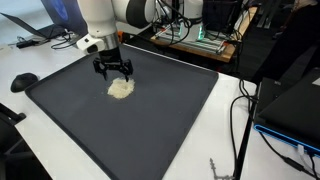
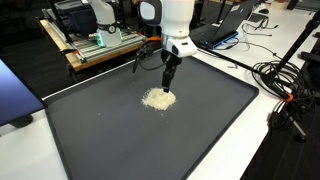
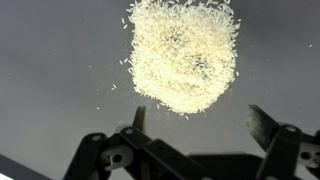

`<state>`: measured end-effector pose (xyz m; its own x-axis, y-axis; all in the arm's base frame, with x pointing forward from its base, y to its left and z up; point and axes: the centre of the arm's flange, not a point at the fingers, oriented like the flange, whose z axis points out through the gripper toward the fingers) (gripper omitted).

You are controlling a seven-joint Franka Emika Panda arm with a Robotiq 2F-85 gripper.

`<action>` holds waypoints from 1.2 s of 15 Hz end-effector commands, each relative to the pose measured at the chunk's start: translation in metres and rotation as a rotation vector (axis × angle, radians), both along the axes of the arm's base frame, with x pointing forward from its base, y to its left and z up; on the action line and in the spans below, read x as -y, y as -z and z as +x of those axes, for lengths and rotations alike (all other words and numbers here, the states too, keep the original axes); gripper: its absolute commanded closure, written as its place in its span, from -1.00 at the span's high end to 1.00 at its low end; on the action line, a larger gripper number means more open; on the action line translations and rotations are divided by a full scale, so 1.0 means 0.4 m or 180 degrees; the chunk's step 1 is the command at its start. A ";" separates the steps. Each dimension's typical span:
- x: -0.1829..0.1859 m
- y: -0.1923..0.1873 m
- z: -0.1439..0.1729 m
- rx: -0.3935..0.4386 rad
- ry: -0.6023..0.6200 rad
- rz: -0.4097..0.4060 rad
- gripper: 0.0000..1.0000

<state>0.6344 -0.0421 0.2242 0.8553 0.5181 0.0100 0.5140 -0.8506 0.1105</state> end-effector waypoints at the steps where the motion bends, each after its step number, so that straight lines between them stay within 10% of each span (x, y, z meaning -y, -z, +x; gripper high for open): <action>1: 0.036 0.027 -0.083 0.0052 -0.0370 0.0034 1.00; 12: 0.073 0.044 -0.239 -0.0156 -0.1677 -0.0088 1.00; 18: 0.059 0.075 -0.205 -0.0164 -0.1539 -0.0050 1.00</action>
<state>0.5524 -0.0658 0.1942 0.5155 0.8561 -0.0369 0.8552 -0.5113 0.0853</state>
